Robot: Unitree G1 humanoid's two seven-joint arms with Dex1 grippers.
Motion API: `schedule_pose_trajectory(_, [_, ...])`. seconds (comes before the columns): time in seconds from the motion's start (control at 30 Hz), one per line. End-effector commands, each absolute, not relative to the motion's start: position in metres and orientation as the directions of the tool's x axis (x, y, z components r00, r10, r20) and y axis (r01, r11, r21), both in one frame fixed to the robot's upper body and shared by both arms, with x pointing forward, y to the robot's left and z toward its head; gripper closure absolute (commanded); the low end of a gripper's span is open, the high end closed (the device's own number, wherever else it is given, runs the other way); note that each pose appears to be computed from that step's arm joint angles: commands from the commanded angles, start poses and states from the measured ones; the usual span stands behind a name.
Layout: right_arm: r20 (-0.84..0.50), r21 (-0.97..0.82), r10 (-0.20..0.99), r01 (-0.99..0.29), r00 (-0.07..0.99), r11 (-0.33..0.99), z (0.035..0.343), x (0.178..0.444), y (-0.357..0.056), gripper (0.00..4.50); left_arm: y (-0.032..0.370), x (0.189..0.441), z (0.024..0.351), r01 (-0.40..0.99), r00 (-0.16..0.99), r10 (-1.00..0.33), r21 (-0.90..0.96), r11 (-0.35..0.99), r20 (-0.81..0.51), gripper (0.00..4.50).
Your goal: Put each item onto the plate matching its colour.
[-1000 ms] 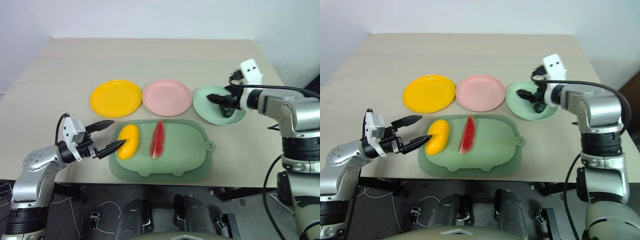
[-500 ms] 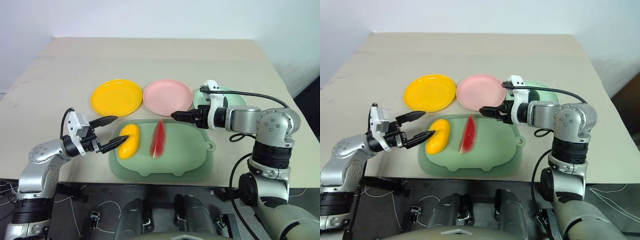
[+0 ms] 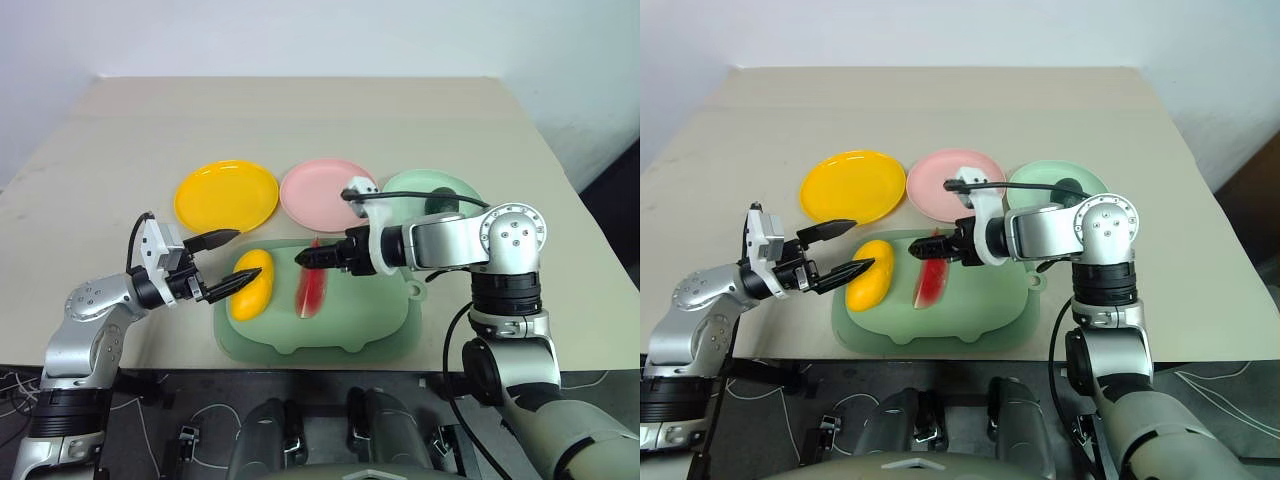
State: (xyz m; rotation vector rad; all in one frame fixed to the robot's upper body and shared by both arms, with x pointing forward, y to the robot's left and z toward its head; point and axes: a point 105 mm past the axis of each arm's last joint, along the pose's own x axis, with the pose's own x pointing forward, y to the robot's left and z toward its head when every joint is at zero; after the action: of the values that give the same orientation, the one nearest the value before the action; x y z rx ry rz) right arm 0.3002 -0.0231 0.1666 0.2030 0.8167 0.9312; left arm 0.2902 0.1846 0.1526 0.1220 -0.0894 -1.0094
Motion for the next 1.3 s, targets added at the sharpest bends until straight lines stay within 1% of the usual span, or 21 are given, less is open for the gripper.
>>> schedule_pose_trajectory(0.03, [-0.523,0.513,0.799,-0.640,0.296,0.573,0.172,0.294,-0.013,0.03,0.182,0.288,0.161,0.838,0.519,-0.854,0.181,0.515,0.030,0.00])
schedule_pose_trajectory(0.17, [-0.560,0.515,0.783,-0.627,0.271,0.585,0.167,0.293,-0.002,0.03,0.182,0.286,0.160,0.835,0.525,-0.851,0.177,0.521,0.028,0.00])
schedule_pose_trajectory(0.4, [-0.697,0.292,0.632,-0.672,0.339,0.681,0.151,0.303,-0.012,0.03,0.182,0.286,0.162,0.827,0.536,-0.843,0.180,0.533,0.035,0.00])
schedule_pose_trajectory(0.63, [-0.713,0.186,0.612,-0.748,0.343,0.637,0.148,0.299,-0.010,0.03,0.185,0.285,0.161,0.818,0.550,-0.834,0.179,0.547,0.037,0.00])
schedule_pose_trajectory(0.93, [-0.688,0.110,0.641,-0.824,0.340,0.555,0.149,0.296,-0.001,0.03,0.189,0.284,0.159,0.814,0.556,-0.831,0.179,0.552,0.034,0.00])
schedule_pose_trajectory(1.17, [-0.721,0.041,0.600,-0.843,0.347,0.536,0.136,0.303,0.006,0.03,0.191,0.284,0.159,0.814,0.555,-0.831,0.185,0.550,0.032,0.00])
schedule_pose_trajectory(1.3, [-0.745,-0.007,0.556,-0.838,0.369,0.546,0.128,0.308,0.005,0.03,0.191,0.284,0.160,0.813,0.555,-0.831,0.189,0.551,0.032,0.00])
